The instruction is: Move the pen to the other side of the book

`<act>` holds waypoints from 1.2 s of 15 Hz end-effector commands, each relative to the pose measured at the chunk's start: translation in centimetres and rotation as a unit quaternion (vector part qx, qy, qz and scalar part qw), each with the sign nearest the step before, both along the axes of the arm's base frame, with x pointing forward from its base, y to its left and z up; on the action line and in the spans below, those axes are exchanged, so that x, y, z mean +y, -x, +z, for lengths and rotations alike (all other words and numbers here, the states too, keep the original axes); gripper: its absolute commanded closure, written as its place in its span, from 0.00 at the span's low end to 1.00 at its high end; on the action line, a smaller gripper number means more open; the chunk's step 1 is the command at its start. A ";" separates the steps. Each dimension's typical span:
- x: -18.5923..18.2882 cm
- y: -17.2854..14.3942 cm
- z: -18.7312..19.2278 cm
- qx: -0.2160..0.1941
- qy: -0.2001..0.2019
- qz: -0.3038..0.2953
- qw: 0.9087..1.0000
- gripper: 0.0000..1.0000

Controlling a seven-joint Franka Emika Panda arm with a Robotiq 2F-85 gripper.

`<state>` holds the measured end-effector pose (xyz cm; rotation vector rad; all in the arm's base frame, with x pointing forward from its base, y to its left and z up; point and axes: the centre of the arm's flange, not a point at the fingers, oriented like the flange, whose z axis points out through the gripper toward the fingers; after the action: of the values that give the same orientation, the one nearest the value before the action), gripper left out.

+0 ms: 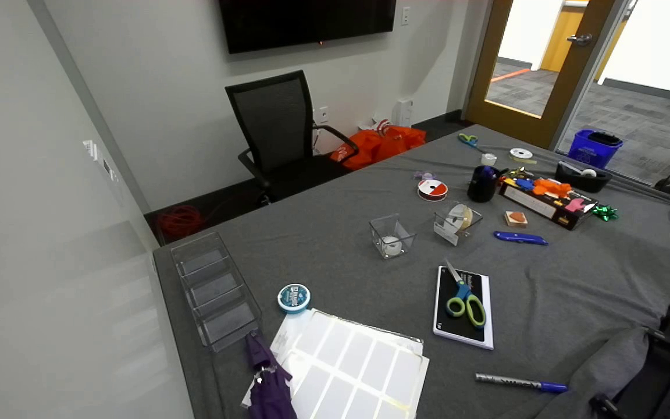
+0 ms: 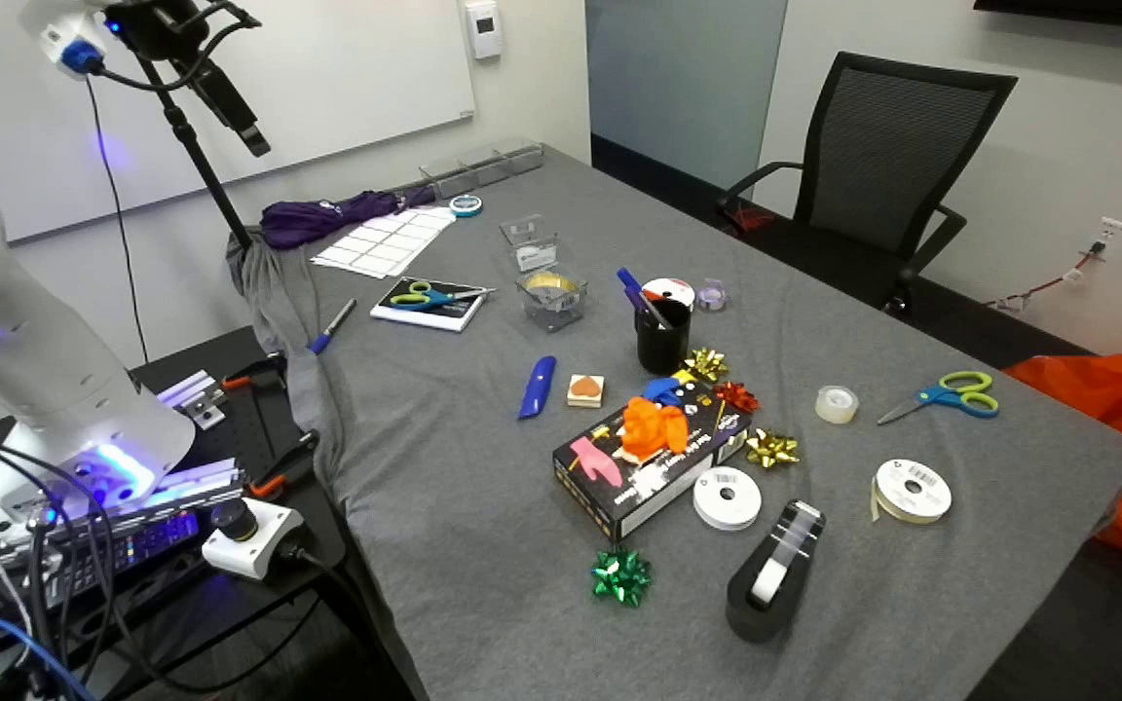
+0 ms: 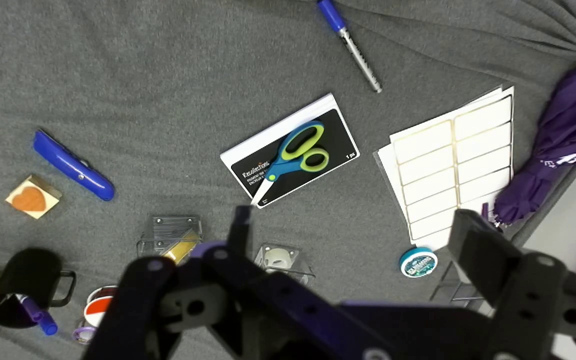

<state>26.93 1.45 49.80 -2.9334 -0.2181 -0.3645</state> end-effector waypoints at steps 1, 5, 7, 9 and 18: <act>1.1 -1.9 -5.7 0.030 0.055 0.009 0.998 0.00; 0.2 -0.1 -0.2 0.002 0.005 0.002 1.000 0.00; 0.4 -0.3 -0.5 0.008 0.010 0.004 1.000 0.00; 0.5 -0.4 -0.6 0.010 0.011 0.005 1.000 0.00; 1.7 -0.6 -2.8 0.002 0.035 0.011 0.999 0.00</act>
<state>27.31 2.03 49.21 -2.9579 -0.2380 -0.3356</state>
